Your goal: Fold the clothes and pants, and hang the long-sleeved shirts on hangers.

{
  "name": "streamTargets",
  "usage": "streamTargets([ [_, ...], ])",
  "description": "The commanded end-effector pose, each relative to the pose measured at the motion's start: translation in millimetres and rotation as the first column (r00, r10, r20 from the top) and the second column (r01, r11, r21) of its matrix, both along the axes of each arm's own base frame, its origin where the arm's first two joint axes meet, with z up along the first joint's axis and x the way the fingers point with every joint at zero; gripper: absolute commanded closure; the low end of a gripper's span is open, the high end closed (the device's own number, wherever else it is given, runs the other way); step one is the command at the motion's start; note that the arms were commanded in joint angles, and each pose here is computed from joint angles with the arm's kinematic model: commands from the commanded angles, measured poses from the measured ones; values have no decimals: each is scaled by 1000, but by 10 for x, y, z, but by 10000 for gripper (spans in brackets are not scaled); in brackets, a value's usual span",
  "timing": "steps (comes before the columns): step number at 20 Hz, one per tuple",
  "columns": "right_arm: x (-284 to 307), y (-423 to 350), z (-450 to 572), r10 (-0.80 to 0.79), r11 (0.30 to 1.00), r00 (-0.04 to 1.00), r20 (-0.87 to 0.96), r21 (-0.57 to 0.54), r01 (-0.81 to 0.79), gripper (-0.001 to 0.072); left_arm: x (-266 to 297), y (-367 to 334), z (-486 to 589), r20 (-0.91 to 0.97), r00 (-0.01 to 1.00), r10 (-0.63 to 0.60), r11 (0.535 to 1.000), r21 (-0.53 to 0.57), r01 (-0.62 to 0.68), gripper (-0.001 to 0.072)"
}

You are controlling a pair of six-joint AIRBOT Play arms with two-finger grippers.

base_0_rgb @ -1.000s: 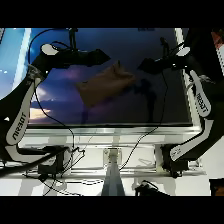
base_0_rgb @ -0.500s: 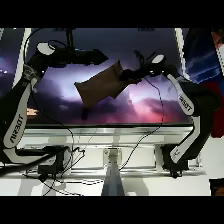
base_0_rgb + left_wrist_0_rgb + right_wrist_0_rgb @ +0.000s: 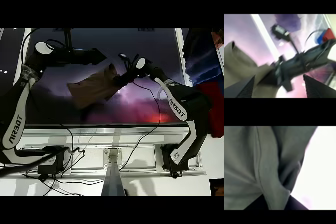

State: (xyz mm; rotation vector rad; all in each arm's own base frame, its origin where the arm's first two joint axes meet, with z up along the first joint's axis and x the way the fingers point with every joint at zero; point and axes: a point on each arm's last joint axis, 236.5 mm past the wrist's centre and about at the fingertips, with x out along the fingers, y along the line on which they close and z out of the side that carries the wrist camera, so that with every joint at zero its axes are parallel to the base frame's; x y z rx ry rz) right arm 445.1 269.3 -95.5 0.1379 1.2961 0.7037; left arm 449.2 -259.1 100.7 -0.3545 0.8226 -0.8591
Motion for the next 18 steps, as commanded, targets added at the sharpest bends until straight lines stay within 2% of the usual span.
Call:
streamTargets([
  [1, 387, -446, 621, -66, 998, 991, 120, 5, 66, 700, 13, 377, -6, 103, 995, -7, 981, 195, -13, 14],
  [3, 660, -1038, 1112, -202, 979, 956, 214, 6, 205, 700, -13, 727, 141, 214, 976, -31, 928, 369, -51, 132],
  [5, 775, -1879, 1584, -391, 913, 879, 274, -2, 407, 700, -72, 1003, 419, 317, 947, -54, 872, 477, -110, 144],
  [8, 507, -3136, 2036, -632, 742, 720, 284, -43, 669, 700, -213, 1195, 853, 428, 902, -65, 834, 519, -186, 144],
  [10, 105, -3858, 2196, -739, 615, 616, 273, -102, 782, 699, -301, 1211, 1057, 469, 881, -62, 838, 504, -210, 144],
  [12, -366, -4497, 2292, -842, 445, 473, 258, -163, 881, 700, -351, 1217, 1158, 489, 870, -60, 840, 496, -221, 144],
  [14, -812, -5101, 2371, -934, 205, 248, 258, -183, 961, 700, -356, 1217, 1164, 490, 869, -60, 840, 495, -221, 144],
  [17, -1465, -5567, 2288, -980, -35, 19, 199, -261, 965, 699, -343, 1214, 1137, 485, 872, -61, 840, 497, -218, 144],
  [18, -1672, -5674, 2266, -978, -145, -93, 186, -288, 947, 700, -342, 1214, 1136, 485, 873, -61, 840, 497, -218, 144],
])
